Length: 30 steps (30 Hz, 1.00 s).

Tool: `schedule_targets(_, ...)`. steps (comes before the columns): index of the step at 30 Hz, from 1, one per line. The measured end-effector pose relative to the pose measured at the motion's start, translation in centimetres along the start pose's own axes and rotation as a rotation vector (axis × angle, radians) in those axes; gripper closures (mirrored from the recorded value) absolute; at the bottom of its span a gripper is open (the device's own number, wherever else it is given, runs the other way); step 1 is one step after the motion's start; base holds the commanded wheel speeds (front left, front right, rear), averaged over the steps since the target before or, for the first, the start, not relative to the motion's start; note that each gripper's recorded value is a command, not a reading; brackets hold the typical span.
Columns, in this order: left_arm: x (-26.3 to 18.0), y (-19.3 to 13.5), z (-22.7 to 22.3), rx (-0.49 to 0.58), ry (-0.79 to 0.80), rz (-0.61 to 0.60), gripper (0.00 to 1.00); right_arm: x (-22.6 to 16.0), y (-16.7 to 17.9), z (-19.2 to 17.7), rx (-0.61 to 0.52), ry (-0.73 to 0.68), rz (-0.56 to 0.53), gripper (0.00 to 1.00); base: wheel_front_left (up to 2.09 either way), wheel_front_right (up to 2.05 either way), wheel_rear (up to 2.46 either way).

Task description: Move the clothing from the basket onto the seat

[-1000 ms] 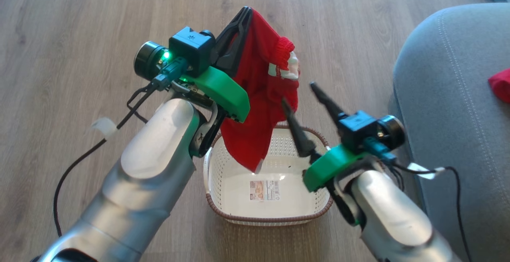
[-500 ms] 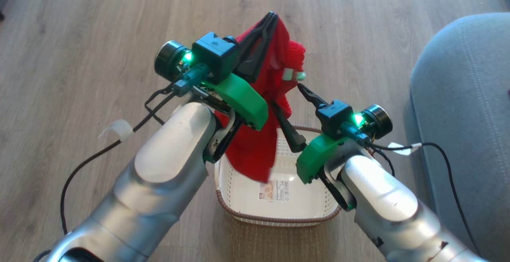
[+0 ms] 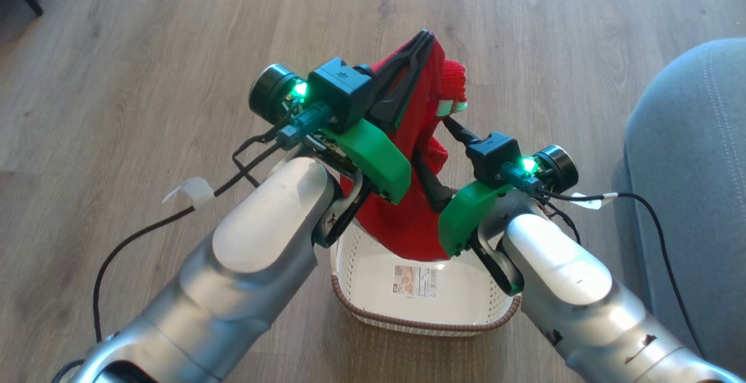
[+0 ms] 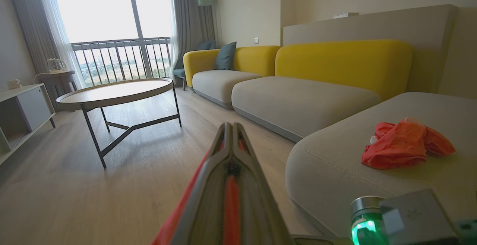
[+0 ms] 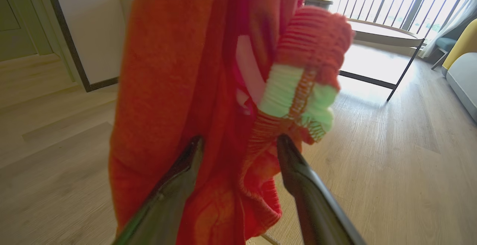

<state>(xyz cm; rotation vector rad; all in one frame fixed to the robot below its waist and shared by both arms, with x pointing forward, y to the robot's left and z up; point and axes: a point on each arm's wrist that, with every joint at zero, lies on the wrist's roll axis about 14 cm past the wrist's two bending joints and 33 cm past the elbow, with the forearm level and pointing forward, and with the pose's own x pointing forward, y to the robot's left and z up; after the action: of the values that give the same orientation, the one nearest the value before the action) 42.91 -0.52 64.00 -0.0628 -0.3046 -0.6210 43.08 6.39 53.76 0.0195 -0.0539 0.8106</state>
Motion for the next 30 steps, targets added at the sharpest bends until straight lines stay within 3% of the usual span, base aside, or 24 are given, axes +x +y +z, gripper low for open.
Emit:
schedule_targets(8, -0.1, -0.3, 0.6, 0.009, -0.011, -0.004, 1.0, 0.7, -0.4, 1.2, 0.001, -0.026, -0.008, 0.0, 0.0, 0.0, 0.0)
schedule_targets(9, -0.1, -0.3, 0.6, 0.006, -0.01, -0.006, 1.0, 0.7, -0.5, 1.3, 0.004, -0.028, -0.009, 0.04, 0.0, 0.0, 0.0)
schedule_targets(12, -0.1, -0.4, 0.6, 0.006, -0.01, -0.01, 1.0, 0.8, -0.4, 1.2, 0.016, -0.028, -0.007, 0.98, 0.0, 0.0, 0.0)
schedule_targets(26, 0.5, -0.7, -0.7, -0.019, 0.011, -0.023, 1.0, 0.4, -1.8, 1.2, 0.03, -0.037, -0.045, 1.0, 0.0, 0.0, 0.0)
schedule_targets(27, 0.5, -0.8, -0.8, -0.024, 0.011, -0.025, 0.65, 0.3, -1.9, 1.4, 0.03, -0.044, -0.049, 1.0, 0.0, 0.0, 0.0)
schedule_targets(28, 0.6, -0.9, -0.8, -0.027, 0.011, -0.029, 0.04, 0.3, -2.1, 1.6, 0.031, -0.051, -0.054, 1.0, 0.0, 0.0, 0.0)
schedule_targets(30, 0.8, -1.0, -1.1, -0.034, 0.015, -0.032, 0.0, 0.1, -2.5, 2.1, 0.025, -0.065, -0.064, 1.0, 0.0, 0.0, 0.0)
